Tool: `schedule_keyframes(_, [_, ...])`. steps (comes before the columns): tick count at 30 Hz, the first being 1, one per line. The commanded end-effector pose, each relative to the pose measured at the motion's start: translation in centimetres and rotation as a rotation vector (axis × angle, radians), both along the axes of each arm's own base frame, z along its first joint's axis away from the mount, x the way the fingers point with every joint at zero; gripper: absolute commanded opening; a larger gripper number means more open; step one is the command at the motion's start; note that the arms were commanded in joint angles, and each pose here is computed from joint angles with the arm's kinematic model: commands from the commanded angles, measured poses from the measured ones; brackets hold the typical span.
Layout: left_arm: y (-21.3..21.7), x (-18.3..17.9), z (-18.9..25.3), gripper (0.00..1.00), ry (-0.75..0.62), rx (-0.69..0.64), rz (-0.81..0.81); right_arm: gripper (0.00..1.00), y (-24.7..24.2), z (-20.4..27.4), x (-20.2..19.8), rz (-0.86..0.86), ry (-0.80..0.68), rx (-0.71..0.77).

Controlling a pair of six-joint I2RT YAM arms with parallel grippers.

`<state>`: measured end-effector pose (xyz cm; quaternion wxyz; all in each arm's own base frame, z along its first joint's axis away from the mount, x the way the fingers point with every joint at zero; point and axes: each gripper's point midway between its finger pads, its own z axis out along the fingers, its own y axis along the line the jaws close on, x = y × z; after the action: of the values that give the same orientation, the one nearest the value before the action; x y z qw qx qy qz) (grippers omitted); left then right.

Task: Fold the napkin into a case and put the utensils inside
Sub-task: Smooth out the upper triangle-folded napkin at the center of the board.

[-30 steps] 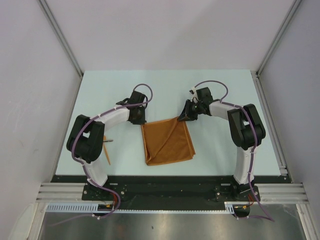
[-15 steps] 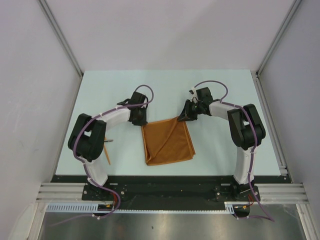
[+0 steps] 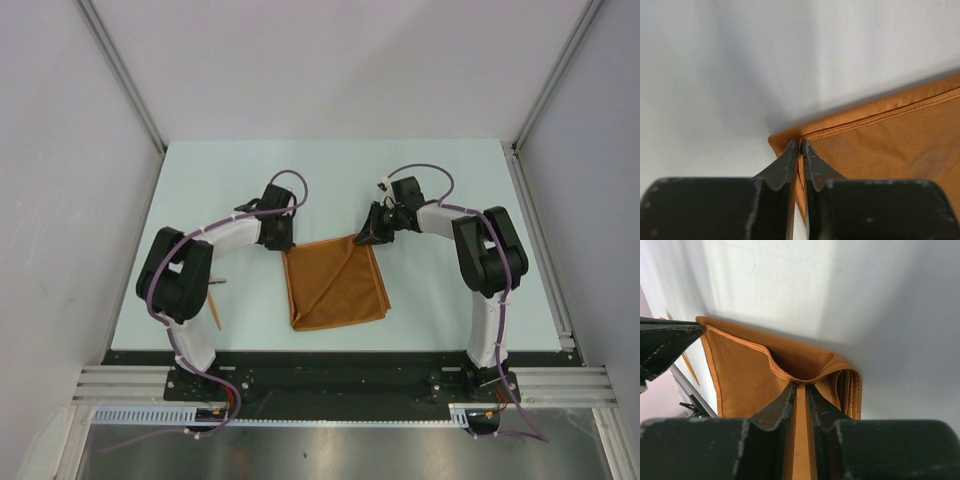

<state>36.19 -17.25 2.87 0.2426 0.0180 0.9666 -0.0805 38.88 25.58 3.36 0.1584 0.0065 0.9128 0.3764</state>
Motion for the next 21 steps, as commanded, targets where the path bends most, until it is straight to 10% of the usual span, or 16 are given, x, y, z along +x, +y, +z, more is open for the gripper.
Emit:
schedule_keyframes(1, [-0.1, 1.1, 3.2, 0.06, -0.102, -0.022, 0.021, 0.16, 0.5, 0.8, 1.2, 0.013, -0.047, 0.015])
schedule_keyframes(21, [0.7, 1.1, 2.5, 0.04, -0.083, 0.012, 0.074, 0.17, 0.6, 4.1, 1.0, 0.030, -0.083, 0.026])
